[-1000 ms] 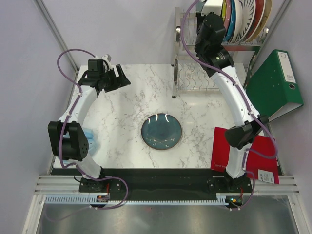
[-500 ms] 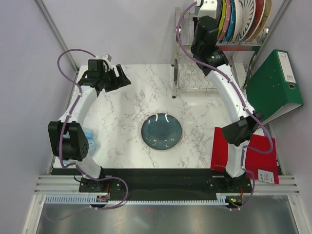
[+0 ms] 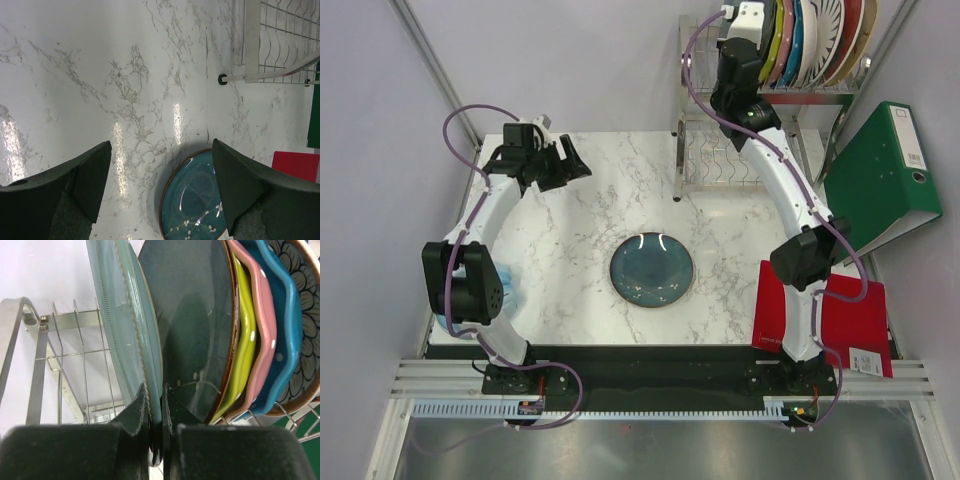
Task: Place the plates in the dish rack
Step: Insert the plate into the dish rack, then pick up the plate at the center of the board, then insert the plate into the dish rack.
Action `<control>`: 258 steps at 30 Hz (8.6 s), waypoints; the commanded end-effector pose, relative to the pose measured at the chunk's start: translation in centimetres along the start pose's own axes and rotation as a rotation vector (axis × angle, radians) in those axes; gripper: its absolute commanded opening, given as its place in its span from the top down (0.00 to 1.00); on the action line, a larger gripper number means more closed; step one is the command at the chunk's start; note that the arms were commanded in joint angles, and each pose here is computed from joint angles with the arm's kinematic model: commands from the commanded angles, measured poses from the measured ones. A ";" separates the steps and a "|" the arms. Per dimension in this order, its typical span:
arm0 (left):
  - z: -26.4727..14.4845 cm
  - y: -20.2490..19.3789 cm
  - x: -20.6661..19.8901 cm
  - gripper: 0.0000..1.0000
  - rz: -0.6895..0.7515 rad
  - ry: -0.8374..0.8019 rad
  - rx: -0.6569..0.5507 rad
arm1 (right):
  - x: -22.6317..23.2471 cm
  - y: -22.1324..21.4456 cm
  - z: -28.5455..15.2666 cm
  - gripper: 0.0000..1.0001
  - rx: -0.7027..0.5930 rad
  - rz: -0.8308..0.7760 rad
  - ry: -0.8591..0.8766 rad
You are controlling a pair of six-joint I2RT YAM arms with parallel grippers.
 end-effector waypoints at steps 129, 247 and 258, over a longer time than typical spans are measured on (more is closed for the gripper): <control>-4.2 -0.2 -5.7 0.00 0.508 -0.495 0.129 | 7.6 -12.1 -21.7 1.00 0.408 0.162 1.540; 4.7 -3.5 -2.9 0.00 0.191 -0.247 0.095 | -5.6 14.1 -5.2 1.00 -0.436 0.301 -0.117; 5.4 -4.0 -2.9 0.00 0.173 -0.259 0.126 | -6.3 16.0 -6.0 1.00 -0.523 0.298 -0.121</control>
Point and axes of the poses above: each gripper's point midway between its finger pads, its own z axis out along the fingers, its own x axis along the line the jaws close on, y = z × x, the point moved 4 cm from there along -z, back along the fingers, and after that the axes turned 14 degrees about -z, right-handed, at the moved point
